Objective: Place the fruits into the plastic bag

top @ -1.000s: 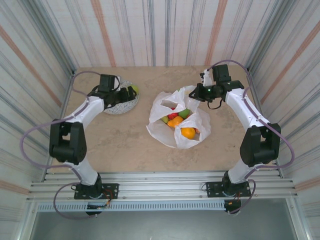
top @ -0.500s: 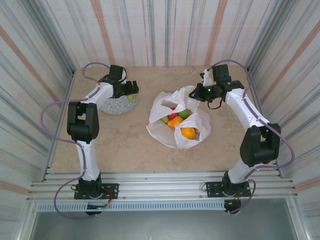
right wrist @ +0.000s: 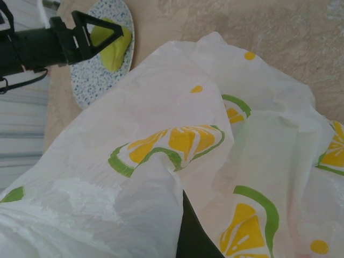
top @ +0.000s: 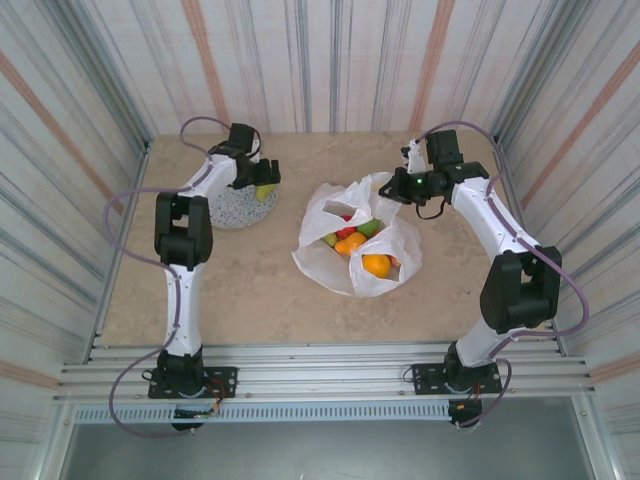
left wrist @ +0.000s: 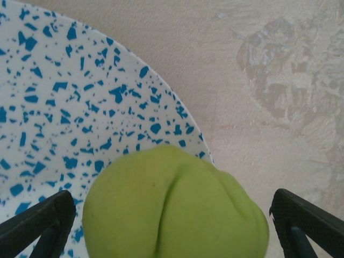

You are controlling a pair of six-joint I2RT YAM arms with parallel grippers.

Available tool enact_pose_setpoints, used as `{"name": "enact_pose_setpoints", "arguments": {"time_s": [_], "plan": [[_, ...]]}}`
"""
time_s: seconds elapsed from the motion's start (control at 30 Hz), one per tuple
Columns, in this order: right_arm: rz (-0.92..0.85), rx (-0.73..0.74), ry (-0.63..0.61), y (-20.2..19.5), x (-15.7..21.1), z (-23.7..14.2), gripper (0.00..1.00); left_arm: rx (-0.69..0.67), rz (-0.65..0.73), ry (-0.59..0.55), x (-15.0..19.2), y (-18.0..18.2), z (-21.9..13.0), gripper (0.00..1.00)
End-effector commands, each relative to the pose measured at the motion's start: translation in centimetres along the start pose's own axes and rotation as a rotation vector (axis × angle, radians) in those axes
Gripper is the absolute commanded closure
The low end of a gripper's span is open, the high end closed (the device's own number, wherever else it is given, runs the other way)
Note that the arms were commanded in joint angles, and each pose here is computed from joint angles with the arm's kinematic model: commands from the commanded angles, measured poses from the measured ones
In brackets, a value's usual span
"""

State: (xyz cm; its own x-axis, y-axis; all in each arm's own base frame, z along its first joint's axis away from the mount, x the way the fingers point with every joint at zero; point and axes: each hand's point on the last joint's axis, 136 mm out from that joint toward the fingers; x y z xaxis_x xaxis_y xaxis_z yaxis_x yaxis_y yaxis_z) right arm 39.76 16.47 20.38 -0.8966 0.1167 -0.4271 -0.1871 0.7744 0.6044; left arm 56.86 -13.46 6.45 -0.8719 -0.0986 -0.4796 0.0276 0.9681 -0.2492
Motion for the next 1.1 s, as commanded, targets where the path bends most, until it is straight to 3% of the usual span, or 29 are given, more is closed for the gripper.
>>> {"name": "enact_pose_setpoints", "arguments": {"time_s": [0.0, 0.27, 0.5, 0.77, 1.07], "plan": [[0.016, 0.001, 0.008, -0.2, 0.4, -0.2, 1.00, -0.020, 0.031, 0.031, 0.2, 0.3, 0.3, 0.05], [0.017, 0.003, 0.006, -0.2, 0.4, -0.3, 1.00, 0.006, 0.037, 0.033, 0.2, -0.2, 0.1, 0.24], [0.015, -0.001, 0.006, 0.0, 0.5, -0.4, 1.00, 0.017, 0.050, -0.044, -1.6, -1.0, -3.3, 0.30], [0.012, -0.002, 0.002, 0.1, 0.5, -0.6, 1.00, 0.071, 0.038, -0.169, -3.7, -2.8, -9.3, 0.30], [0.006, -0.011, -0.009, 0.4, 0.0, -0.7, 1.00, 0.197, 0.025, -0.367, -5.8, -6.0, -20.2, 0.30]]}}
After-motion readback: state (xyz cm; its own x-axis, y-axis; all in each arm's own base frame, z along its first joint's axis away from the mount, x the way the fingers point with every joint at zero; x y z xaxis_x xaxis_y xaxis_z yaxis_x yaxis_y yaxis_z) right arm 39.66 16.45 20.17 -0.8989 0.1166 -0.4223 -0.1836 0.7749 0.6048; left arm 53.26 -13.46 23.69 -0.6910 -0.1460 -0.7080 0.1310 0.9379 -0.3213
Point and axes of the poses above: each hand's point on the last joint's axis, 136 mm out from that joint toward the fingers, its own z axis out along the fingers, its own y axis along the line the jaws close on, x = y × z, and after that the axes turned 2 degrees about -z, right-handed
